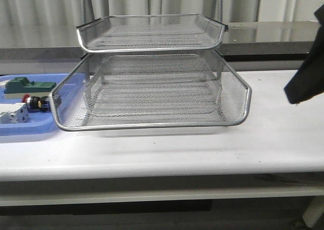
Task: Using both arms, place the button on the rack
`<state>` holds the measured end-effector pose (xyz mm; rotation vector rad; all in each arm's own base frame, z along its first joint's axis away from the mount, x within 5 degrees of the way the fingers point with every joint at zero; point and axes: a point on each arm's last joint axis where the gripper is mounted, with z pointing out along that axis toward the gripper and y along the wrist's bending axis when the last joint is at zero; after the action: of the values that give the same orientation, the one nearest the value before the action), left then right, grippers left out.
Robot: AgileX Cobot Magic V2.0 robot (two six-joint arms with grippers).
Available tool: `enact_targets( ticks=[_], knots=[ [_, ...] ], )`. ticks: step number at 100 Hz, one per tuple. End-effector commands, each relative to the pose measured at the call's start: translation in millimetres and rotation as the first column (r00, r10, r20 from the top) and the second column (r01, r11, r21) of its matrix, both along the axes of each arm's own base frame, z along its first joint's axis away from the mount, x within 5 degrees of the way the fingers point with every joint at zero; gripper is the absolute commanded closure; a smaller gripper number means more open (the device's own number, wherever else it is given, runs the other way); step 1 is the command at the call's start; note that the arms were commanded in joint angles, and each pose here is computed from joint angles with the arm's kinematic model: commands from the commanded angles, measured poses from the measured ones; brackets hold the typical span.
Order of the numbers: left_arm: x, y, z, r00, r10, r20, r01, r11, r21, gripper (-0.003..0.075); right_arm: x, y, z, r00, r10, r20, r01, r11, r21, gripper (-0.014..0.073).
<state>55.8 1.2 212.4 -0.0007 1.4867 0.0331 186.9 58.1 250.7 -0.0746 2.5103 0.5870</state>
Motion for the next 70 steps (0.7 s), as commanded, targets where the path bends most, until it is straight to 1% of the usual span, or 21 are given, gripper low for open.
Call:
enact_targets(
  ticks=[1,14,28,36,52,59,70],
  knots=[
    [-1.3,0.0,-6.8,0.998,0.000,0.064,0.000,1.000,-0.010,0.0716,-4.4,-7.0,28.0,0.997,-0.035,0.062,0.038,0.998,-0.056,0.0079],
    [-1.3,0.0,-6.8,0.998,0.000,0.064,0.000,1.000,-0.010,0.0716,-18.2,-19.3,50.9,0.994,-0.075,0.084,0.088,0.983,-0.164,0.0079],
    [-1.3,0.0,-6.8,0.998,0.000,0.064,0.000,1.000,-0.010,0.0716,-36.2,-31.6,67.6,0.984,-0.126,0.124,0.153,0.958,-0.243,0.0079],
    [-1.3,0.0,-6.8,0.998,0.000,0.064,0.000,1.000,-0.010,0.0716,-46.5,-36.7,72.8,0.978,-0.152,0.145,0.186,0.947,-0.263,0.0079],
    [-1.3,0.0,-6.8,0.998,0.000,0.064,0.000,1.000,-0.010,0.0716,-69.3,-44.6,83.2,0.959,-0.194,0.207,0.246,0.931,-0.268,0.0084],
    [-1.3,0.0,-6.8,0.998,0.000,0.064,0.000,1.000,-0.010,0.0716,-78.1,-47.4,87.2,0.949,-0.209,0.238,0.270,0.926,-0.263,0.0137],
    [-1.3,0.0,-6.8,0.998,0.000,0.064,0.000,1.000,-0.010,0.0716,-88.2,-49.6,91.8,0.937,-0.212,0.279,0.285,0.924,-0.254,0.0275]
  ],
)
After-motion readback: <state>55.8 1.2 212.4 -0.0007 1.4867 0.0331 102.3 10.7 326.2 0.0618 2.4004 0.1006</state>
